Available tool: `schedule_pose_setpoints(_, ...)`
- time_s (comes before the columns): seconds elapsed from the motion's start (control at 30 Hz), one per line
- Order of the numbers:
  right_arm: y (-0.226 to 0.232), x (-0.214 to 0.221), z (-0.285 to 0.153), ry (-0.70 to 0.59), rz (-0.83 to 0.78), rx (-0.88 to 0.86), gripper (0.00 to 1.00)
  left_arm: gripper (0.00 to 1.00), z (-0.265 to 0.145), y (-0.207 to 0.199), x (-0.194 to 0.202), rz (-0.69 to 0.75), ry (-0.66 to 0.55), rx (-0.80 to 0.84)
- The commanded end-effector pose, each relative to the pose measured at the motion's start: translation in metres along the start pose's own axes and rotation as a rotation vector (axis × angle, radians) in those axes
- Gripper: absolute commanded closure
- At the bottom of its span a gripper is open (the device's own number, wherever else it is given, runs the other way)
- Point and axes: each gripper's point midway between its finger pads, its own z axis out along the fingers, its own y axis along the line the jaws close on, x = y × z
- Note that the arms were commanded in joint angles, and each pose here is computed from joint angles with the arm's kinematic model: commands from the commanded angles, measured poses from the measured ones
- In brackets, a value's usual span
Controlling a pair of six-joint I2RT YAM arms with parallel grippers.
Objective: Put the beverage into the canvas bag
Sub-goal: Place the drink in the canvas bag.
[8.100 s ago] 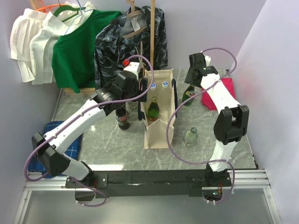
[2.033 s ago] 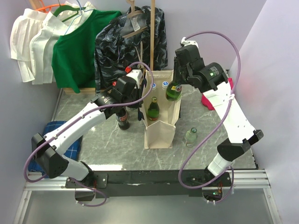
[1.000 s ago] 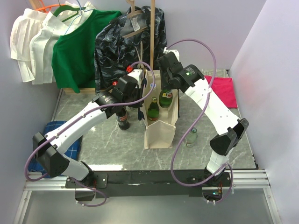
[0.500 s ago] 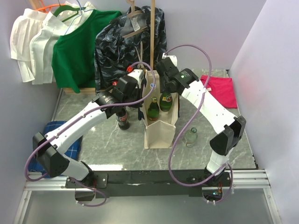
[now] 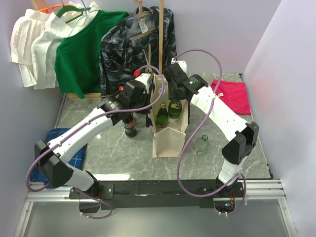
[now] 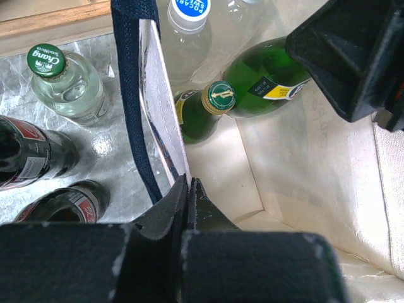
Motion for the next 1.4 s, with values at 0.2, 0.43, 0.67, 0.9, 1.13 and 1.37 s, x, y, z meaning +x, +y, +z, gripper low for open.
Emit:
schedule_pose_setpoints(0.2, -0.005, -0.046, -0.01, -0.166, 0.112, -0.027, 1.0, 0.99, -0.019, -0.008, -0.031, 0.002, -0.106, 0.028)
schedule_pose_setpoints(0.43, -0.005, -0.034, 0.005, -0.138, 0.106, -0.018, 1.0, 0.99, -0.018, -0.008, -0.031, 0.002, -0.101, 0.024)
schedule_pose_setpoints(0.67, -0.004, -0.025, 0.015, -0.118, 0.103, -0.018, 1.0, 0.99, -0.016, -0.008, -0.03, 0.004, -0.097, 0.022)
schedule_pose_setpoints(0.9, -0.002, -0.019, 0.023, -0.103, 0.102, -0.021, 1.0, 0.99, -0.013, -0.009, -0.029, 0.01, -0.086, 0.02)
schedule_pose_setpoints(1.13, -0.002, -0.011, 0.031, -0.083, 0.092, -0.012, 1.0, 0.99, -0.013, -0.009, -0.03, 0.01, -0.089, 0.02)
schedule_pose_setpoints(1.37, 0.0, 0.001, 0.042, -0.052, 0.078, -0.004, 1.0, 0.99, -0.013, -0.008, -0.03, 0.01, -0.09, 0.019)
